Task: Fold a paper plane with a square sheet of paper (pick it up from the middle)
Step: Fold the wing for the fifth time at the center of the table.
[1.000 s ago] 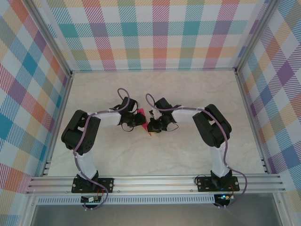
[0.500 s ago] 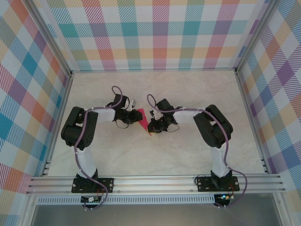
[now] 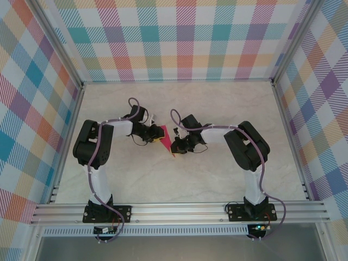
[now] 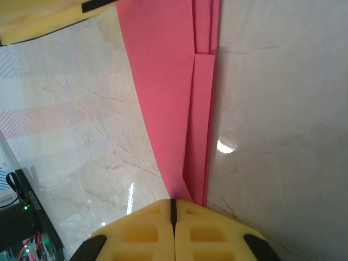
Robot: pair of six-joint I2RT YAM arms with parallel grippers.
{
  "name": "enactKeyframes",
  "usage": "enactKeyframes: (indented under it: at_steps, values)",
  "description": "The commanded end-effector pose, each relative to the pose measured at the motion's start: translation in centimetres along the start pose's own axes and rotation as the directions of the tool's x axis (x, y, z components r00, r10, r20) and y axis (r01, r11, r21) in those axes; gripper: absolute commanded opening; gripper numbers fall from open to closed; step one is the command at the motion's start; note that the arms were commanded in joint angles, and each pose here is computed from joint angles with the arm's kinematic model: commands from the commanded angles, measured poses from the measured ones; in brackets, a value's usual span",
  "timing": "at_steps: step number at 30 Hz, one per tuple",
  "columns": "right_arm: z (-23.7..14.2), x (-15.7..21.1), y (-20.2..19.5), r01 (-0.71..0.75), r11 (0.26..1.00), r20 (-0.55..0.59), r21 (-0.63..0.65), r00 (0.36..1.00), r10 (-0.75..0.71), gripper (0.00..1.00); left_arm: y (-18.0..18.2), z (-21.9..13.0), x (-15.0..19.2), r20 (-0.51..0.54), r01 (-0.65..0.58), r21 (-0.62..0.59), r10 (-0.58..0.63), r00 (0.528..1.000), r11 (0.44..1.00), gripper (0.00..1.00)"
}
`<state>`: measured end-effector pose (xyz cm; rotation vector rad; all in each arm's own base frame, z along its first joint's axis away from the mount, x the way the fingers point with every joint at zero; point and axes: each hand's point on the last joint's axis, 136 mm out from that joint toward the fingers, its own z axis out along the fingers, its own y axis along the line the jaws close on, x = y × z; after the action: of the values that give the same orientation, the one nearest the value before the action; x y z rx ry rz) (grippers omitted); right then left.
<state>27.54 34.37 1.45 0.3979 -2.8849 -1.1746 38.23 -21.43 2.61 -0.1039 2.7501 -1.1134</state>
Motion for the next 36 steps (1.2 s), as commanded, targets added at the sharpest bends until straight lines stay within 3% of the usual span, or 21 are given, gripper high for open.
enactKeyframes:
  at_steps: [1, 13, 22, 30, 36]
  values:
    - [0.7, 6.7, -5.4, -0.142, 0.972, -0.181, 0.189, 0.967, 0.177, 0.05, 5.3, -3.7, -8.5, 0.29, -0.022, -0.208, 0.083, 0.953, 0.978, 0.29]
    - [0.7, 6.4, -5.1, -0.14, 0.974, -0.174, 0.179, 0.97, 0.172, 0.05, 4.7, -5.4, -9.2, 0.348, -0.032, -0.237, 0.116, 0.93, 0.971, 0.29]
    - [-0.2, 4.3, -2.4, -0.103, 0.989, -0.126, 0.102, 0.985, 0.115, 0.06, 0.5, -9.4, -7.5, 0.448, -0.069, -0.173, 0.142, 0.883, 0.982, 0.3]
    - [0.2, 4.7, -2.8, -0.119, 0.987, -0.141, 0.109, 0.981, 0.134, 0.06, -2.4, -6.5, -2.5, 0.375, -0.135, -0.086, 0.158, 0.914, 0.987, 0.24]
    - [0.1, 5.1, -2.9, -0.122, 0.987, -0.153, 0.106, 0.979, 0.137, 0.06, -1.4, -3.1, -0.8, 0.315, -0.122, -0.096, 0.147, 0.938, 0.988, 0.19]
